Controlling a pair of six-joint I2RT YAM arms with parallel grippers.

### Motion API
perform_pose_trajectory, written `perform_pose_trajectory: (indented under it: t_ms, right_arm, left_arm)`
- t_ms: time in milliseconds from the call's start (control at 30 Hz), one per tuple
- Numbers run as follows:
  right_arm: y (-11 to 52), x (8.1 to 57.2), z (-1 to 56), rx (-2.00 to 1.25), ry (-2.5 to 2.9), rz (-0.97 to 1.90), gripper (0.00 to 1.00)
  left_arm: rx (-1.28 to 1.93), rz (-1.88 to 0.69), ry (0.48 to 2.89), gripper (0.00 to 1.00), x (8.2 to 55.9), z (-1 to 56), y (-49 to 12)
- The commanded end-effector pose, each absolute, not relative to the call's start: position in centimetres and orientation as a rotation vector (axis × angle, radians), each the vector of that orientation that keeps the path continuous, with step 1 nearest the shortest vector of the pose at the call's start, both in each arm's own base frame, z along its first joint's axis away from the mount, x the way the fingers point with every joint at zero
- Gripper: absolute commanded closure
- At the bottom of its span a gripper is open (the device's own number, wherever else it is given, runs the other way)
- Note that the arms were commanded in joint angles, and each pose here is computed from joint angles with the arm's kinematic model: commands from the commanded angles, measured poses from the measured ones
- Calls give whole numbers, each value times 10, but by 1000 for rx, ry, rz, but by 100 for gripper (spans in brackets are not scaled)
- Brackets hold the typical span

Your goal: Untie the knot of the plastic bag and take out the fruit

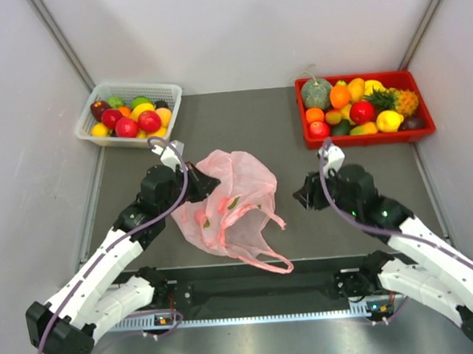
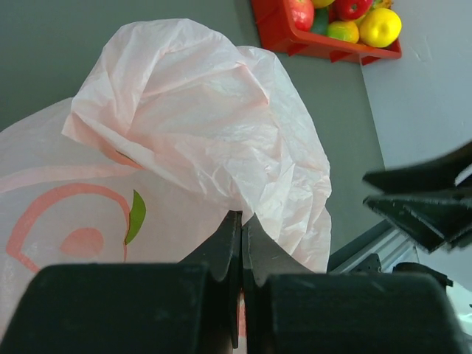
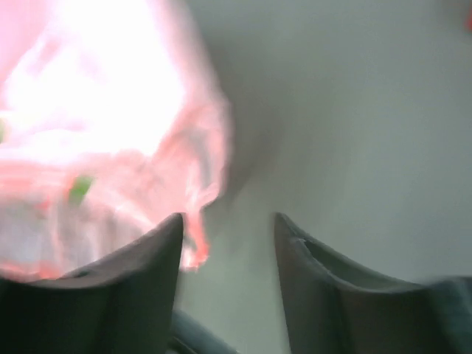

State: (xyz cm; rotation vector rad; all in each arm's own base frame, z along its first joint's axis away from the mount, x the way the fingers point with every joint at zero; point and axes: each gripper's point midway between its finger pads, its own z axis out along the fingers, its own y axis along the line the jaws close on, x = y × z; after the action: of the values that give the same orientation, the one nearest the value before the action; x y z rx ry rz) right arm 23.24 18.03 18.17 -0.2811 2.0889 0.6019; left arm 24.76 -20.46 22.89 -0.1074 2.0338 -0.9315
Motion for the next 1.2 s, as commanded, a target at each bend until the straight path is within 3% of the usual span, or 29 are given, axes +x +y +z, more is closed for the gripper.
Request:
perform_pose_trajectory:
  t_ms: [0,67,167,300,600,633,667,733,767,833,867,967,1067,1167]
  right_arm:
    - [204,192,192,-399,1994,793,59]
    - [219,168,189,-472,1956,899,79]
    - [238,147,172,-566,1990,944,93]
    - [273,143,162,-606,1978,956,100]
    - [316,175,120,-474,2028,788,100]
    - [317,176,116,-473,2031,779,97]
    - [319,176,116,-465,2022,785,86]
    - [319,177,113,-454,2021,760,75]
    - [319,178,112,-447,2022,746,55]
    - [317,178,110,-439,2018,721,44]
    - [316,179,109,-433,2016,713,28]
    - [319,176,111,-429,2002,723,11]
    - [327,177,112,-434,1986,728,0]
    - [340,178,108,-460,1988,724,0]
  left_arm:
    - [-44,-989,1937,100,252,267,-215]
    - [-21,-1010,1918,100,253,278,-222]
    - [23,-1024,1913,100,253,287,-233]
    - [89,-1052,1912,100,250,297,-254]
    - [238,-1089,1890,100,226,313,-289]
    - [230,-1082,1904,100,226,308,-288]
    - [225,-1073,1927,100,225,297,-287]
    - [206,-1064,1936,100,223,289,-282]
    - [202,-1047,1964,100,222,273,-280]
    - [192,-1022,1983,100,221,260,-275]
    - [190,-999,2012,100,220,245,-271]
    - [174,-966,2055,100,217,219,-264]
    - [167,-953,2070,100,213,204,-260]
    - [172,-920,2088,100,211,189,-254]
